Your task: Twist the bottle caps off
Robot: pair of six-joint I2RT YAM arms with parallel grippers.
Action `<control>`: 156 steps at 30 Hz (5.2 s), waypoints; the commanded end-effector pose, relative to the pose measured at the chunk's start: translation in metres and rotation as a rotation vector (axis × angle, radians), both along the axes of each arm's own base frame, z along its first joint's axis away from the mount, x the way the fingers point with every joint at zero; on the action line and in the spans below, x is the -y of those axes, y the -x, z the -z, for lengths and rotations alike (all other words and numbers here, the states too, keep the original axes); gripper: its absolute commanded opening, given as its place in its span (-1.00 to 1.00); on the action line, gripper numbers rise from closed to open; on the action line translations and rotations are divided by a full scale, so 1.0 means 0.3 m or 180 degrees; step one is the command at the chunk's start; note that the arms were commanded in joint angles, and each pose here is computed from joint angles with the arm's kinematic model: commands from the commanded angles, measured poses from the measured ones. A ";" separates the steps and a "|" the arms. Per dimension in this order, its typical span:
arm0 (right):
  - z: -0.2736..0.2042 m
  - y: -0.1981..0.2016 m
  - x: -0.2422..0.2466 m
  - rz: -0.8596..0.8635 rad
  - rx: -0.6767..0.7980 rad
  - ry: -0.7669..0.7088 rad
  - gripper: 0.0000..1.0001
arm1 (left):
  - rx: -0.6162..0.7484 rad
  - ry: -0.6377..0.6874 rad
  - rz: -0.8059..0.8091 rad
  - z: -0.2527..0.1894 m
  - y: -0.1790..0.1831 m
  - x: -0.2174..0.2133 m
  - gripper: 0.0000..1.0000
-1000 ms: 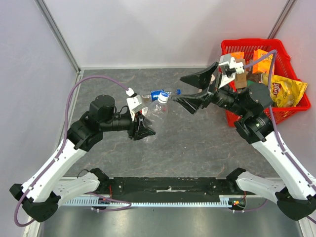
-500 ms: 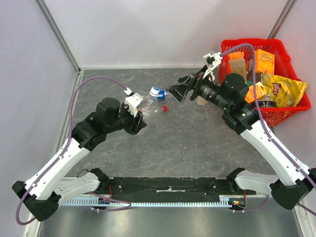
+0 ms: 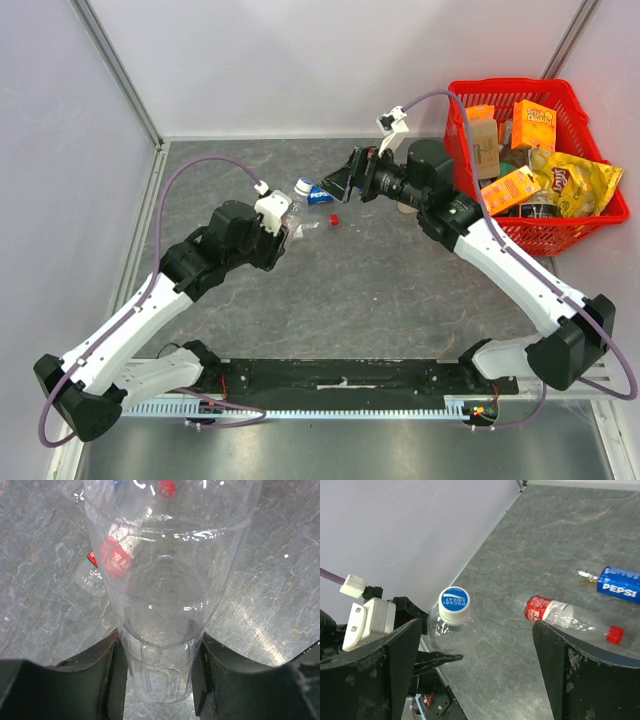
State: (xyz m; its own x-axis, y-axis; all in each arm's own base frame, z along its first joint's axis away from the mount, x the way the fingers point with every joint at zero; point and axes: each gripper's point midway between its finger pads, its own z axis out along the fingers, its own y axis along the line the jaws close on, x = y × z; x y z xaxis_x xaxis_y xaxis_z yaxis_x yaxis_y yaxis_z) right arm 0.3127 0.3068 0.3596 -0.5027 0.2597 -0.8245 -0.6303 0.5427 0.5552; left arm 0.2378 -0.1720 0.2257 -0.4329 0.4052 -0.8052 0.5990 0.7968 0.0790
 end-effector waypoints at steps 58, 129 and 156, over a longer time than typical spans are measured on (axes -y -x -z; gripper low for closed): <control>-0.071 0.115 -0.174 -0.0894 0.0355 -0.0266 -1.00 | -0.0222 0.0357 0.0708 -0.049 0.094 0.115 -0.88; -0.483 0.671 0.027 -0.2550 0.2106 -0.1052 0.50 | -0.0680 0.1734 0.3062 -0.382 0.511 0.296 -0.93; -0.355 0.145 0.055 0.0065 0.0730 -0.0329 0.96 | -0.0047 0.0560 0.0712 -0.145 0.113 0.111 -0.95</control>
State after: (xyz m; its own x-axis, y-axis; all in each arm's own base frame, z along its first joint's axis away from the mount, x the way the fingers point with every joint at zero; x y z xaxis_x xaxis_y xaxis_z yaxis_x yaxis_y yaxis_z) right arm 0.2370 0.3014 0.4768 -0.2694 0.3347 -0.9030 -0.8551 0.3483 0.3841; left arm 0.1772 -0.2282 0.2719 -0.3446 0.3633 -0.8656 0.8666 0.4776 -0.1446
